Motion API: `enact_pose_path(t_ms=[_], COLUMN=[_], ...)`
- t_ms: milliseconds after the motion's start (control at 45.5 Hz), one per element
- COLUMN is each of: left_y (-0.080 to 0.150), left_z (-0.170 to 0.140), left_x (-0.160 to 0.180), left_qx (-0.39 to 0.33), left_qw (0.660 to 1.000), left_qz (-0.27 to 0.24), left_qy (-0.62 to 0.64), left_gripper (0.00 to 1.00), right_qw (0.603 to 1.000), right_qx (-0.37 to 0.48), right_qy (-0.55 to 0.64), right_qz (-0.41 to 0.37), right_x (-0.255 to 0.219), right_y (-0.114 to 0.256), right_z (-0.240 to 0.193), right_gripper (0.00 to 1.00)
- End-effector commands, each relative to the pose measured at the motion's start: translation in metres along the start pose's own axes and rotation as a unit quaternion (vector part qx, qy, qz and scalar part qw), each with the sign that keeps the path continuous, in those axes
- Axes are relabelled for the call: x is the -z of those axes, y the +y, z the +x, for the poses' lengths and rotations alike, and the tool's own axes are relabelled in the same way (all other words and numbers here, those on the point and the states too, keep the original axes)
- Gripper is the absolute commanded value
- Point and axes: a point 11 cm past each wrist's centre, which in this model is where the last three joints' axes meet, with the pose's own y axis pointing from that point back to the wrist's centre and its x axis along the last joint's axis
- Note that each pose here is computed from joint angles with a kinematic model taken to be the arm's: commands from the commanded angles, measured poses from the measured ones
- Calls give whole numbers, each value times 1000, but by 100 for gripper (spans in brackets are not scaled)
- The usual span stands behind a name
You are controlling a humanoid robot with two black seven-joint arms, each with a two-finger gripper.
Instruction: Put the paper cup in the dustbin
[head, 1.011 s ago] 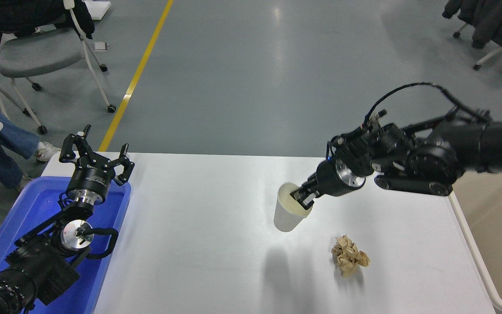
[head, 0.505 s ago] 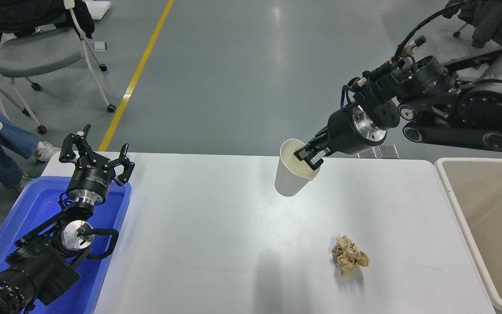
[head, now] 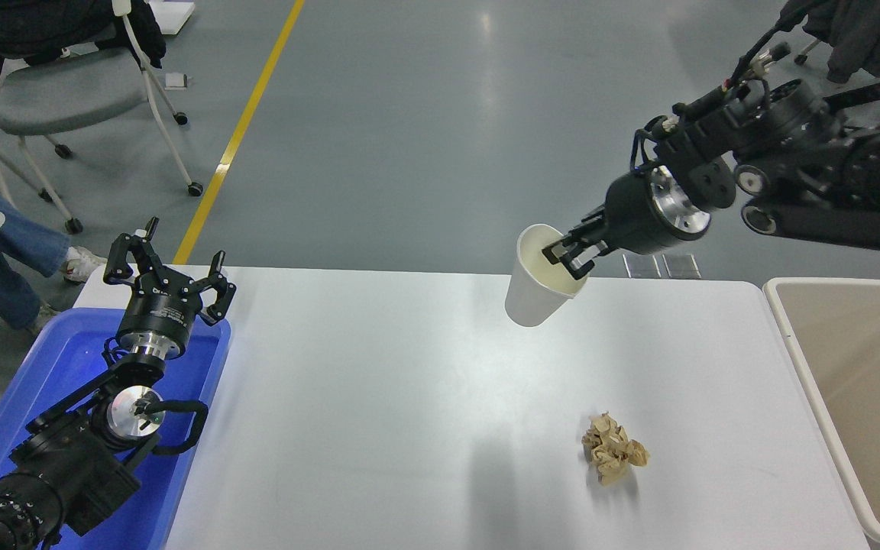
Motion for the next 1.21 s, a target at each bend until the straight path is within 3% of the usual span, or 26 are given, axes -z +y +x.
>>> enact_pose_path(t_ms=[0, 242, 484, 989, 1187], left_y=[0, 0, 0, 0, 0], left_z=[0, 0, 0, 0, 0], left_x=[0, 0, 0, 0, 0], left_qx=[0, 0, 0, 0, 0], left_qw=[1000, 1000, 1000, 1000, 1000], left_qz=[0, 0, 0, 0, 0], left_qy=[0, 0, 0, 0, 0], left_gripper=[100, 100, 100, 100, 100], right_qw=[992, 959, 912, 798, 707], right_qx=[-43, -95, -149, -195, -227], right_qy=[-96, -211, -297, -454, -529], right_qz=[-70, -165, -242, -344, -411], right_x=[-72, -143, -179, -192, -208], right_y=[47, 104, 152, 144, 146], right_z=[-43, -127, -206, -347, -401], right_gripper=[0, 0, 0, 0, 0])
